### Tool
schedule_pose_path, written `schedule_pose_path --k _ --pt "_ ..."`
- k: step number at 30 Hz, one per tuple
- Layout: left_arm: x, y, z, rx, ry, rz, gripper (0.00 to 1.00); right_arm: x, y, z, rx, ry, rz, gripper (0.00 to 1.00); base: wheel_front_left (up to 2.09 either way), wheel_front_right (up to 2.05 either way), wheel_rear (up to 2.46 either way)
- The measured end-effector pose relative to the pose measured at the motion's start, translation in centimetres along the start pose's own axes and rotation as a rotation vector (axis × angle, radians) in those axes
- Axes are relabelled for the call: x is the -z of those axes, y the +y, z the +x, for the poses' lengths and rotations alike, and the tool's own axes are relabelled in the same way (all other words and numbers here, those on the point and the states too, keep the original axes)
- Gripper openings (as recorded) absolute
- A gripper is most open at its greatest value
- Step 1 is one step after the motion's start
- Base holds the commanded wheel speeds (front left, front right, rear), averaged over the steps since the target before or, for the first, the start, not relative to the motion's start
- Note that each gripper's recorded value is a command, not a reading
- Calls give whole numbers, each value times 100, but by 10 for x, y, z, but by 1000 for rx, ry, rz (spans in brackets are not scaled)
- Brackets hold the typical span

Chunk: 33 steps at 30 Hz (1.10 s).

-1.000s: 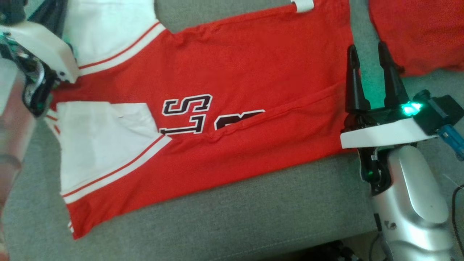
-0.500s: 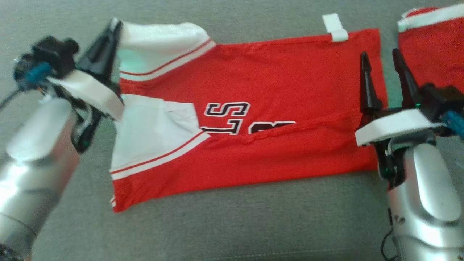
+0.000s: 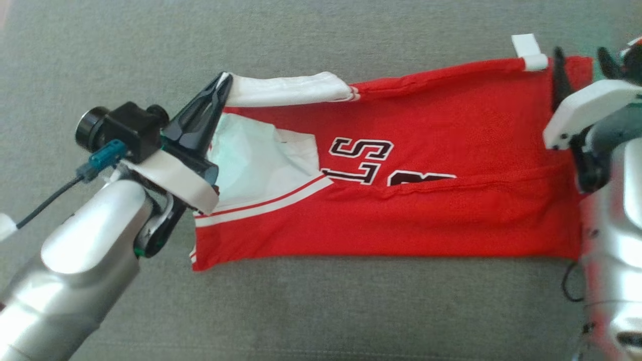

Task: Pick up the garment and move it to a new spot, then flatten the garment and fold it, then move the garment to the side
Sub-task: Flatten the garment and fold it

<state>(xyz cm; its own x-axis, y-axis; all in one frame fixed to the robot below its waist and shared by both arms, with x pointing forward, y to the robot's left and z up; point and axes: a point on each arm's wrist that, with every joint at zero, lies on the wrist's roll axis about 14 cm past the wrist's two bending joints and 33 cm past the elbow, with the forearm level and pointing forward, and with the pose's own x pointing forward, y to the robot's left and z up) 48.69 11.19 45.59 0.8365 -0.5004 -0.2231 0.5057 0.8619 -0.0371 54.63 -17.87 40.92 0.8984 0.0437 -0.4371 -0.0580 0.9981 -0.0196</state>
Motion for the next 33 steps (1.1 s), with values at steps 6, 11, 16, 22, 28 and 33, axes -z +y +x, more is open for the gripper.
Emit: schedule_pose_path --k 6,11,16,22,28,33 --pt "2 -2 -5 -1 8 -10 0 25 -14 20 45 116 -36 100 0 0 0" --pt "3 0 -5 -9 13 -9 0 37 -12 27 41 176 -59 72 0 0 0" --pt "-1 3 -4 -17 6 1 0 33 -11 28 33 182 -85 0 0 0 0" --pt "-10 12 0 -39 -11 -1 0 15 -7 23 7 110 -108 0 0 0 0" --pt "-34 51 16 -119 -42 61 0 -58 16 26 -68 -94 -139 0 0 0 0" --pt "-63 72 43 -144 -79 127 0 -94 19 26 -103 -187 -108 0 0 0 0"
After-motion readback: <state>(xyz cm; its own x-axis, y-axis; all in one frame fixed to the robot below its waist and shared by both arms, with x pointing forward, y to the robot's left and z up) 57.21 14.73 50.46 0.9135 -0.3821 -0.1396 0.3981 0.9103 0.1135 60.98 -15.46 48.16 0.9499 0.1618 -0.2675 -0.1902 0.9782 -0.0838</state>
